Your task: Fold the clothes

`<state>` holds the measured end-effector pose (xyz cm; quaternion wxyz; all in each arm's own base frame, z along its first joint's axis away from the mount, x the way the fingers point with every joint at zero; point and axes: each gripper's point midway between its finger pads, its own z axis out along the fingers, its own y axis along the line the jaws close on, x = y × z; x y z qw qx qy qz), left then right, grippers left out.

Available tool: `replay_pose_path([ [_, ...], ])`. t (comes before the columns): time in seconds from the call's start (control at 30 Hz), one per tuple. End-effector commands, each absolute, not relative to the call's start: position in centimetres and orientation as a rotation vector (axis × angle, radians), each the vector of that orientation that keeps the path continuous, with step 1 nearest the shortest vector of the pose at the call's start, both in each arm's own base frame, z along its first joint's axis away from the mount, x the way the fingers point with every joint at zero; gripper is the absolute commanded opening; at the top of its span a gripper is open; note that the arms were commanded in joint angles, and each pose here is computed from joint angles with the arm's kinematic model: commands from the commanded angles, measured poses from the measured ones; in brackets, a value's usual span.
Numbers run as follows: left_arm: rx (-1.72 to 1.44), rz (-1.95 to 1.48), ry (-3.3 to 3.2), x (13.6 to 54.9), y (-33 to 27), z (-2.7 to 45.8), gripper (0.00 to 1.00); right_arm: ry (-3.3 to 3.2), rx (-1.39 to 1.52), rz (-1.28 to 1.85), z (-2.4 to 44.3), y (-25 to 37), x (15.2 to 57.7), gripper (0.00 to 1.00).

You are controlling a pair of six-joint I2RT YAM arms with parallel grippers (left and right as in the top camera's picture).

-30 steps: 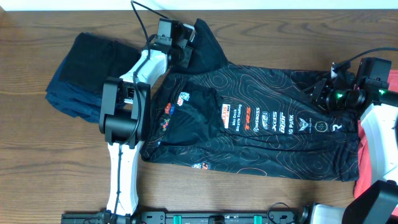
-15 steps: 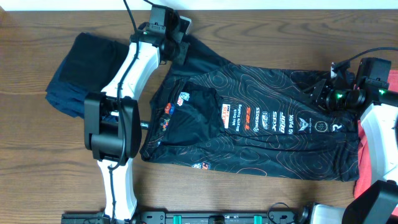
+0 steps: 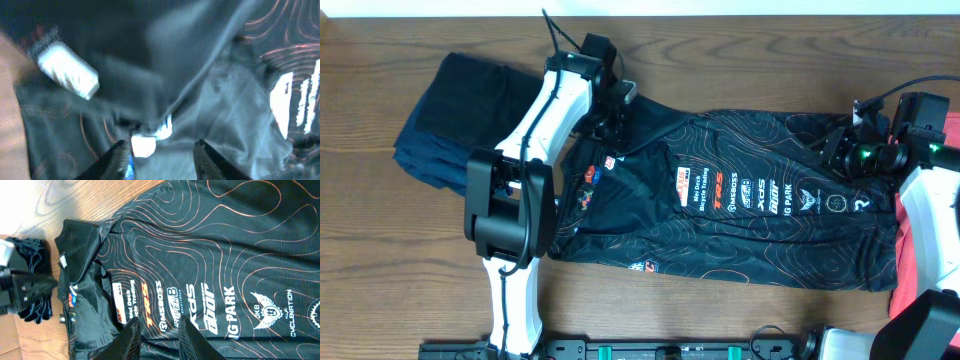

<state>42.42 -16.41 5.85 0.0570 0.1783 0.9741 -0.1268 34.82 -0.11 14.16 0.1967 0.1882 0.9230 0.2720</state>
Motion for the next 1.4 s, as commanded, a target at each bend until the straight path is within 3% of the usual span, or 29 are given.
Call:
replay_pose_path([
  [0.0,0.523,-0.393,2.861,44.8,-16.7,6.5,0.57,2.579,0.487,0.749,14.5,0.0,35.0,0.24],
  [0.13,0.541,-0.392,2.659,49.1,-18.0,7.6,0.63,2.584,0.490,0.751,14.4,0.0,34.8,0.24],
  [0.27,0.563,-0.378,2.560,51.4,-18.6,7.6,0.63,2.592,0.496,0.755,14.3,0.1,34.6,0.25],
  [0.57,0.567,-0.225,2.587,53.3,-16.9,2.0,0.63,2.615,0.510,0.789,14.2,0.5,34.0,0.24],
  [1.13,0.558,-0.184,2.545,55.3,-16.7,-1.0,0.62,2.632,0.515,0.801,14.1,0.7,33.6,0.25],
  [1.23,0.557,-0.185,2.544,55.3,-16.7,-1.0,0.51,2.638,0.510,0.800,14.0,0.8,33.4,0.25],
  [1.37,0.555,-0.194,2.542,55.3,-16.8,-1.0,0.26,2.641,0.511,0.801,14.0,0.8,33.3,0.25],
])
